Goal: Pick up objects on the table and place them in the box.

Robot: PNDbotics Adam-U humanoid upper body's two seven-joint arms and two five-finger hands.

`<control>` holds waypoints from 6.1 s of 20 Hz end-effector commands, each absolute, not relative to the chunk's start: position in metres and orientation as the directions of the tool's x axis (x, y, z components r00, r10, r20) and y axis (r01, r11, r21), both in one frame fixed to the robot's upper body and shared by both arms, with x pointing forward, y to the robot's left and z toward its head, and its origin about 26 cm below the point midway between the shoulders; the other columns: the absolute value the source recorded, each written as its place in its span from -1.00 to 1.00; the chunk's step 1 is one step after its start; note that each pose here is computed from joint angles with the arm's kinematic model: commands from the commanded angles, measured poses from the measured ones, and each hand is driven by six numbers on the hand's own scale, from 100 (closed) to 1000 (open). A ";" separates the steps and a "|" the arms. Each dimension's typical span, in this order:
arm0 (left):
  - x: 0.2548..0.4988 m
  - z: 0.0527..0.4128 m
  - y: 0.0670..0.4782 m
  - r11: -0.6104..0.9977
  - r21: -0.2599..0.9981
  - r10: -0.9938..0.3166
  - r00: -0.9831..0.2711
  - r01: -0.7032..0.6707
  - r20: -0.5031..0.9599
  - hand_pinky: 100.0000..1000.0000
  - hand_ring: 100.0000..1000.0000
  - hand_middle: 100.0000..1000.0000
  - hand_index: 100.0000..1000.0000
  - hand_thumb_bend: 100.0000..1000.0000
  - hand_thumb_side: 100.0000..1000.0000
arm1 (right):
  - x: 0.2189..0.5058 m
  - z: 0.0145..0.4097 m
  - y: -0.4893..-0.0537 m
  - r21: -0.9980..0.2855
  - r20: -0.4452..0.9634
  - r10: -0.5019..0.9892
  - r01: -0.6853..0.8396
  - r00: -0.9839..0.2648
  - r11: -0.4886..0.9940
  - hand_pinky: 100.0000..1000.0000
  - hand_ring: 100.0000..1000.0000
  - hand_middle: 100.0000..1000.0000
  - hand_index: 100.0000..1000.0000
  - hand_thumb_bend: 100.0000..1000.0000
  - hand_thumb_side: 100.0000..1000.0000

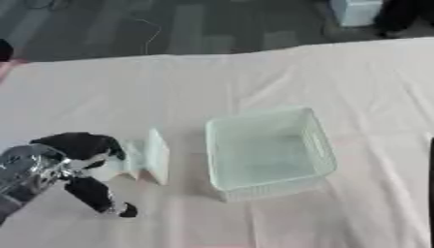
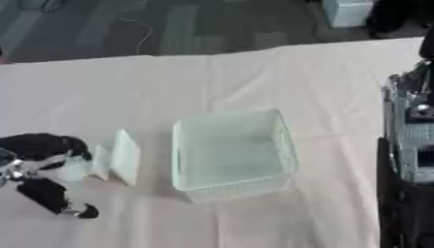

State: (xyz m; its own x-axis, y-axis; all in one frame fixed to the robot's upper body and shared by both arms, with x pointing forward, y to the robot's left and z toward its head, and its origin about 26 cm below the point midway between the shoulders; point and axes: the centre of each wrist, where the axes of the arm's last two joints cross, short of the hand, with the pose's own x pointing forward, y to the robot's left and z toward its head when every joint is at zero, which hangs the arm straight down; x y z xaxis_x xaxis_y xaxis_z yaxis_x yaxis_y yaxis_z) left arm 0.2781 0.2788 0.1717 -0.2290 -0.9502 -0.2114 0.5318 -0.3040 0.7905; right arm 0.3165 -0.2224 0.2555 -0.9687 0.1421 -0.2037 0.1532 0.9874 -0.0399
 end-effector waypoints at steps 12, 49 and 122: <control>0.304 0.162 0.282 -0.225 0.766 -0.972 -0.088 0.602 -0.216 0.97 0.78 0.78 0.79 0.13 0.48 | 0.314 0.266 -0.223 -0.031 -0.243 0.138 0.150 -0.960 0.988 -0.18 -0.53 -0.55 -0.20 -1.00 0.83; 0.311 0.156 0.268 -0.183 0.768 -0.983 -0.131 0.613 -0.130 0.96 0.87 0.88 0.83 0.01 0.52 | 0.314 0.267 -0.221 -0.020 -0.250 0.137 0.147 -0.958 0.989 -0.18 -0.53 -0.55 -0.20 -1.00 0.83; 0.296 0.231 0.239 0.080 0.983 -0.899 -0.438 -0.163 0.001 -1.00 -1.00 -1.00 -0.93 -1.00 -0.06 | 0.314 0.266 -0.221 -0.026 -0.245 0.136 0.147 -0.960 0.989 -0.18 -0.53 -0.55 -0.20 -1.00 0.84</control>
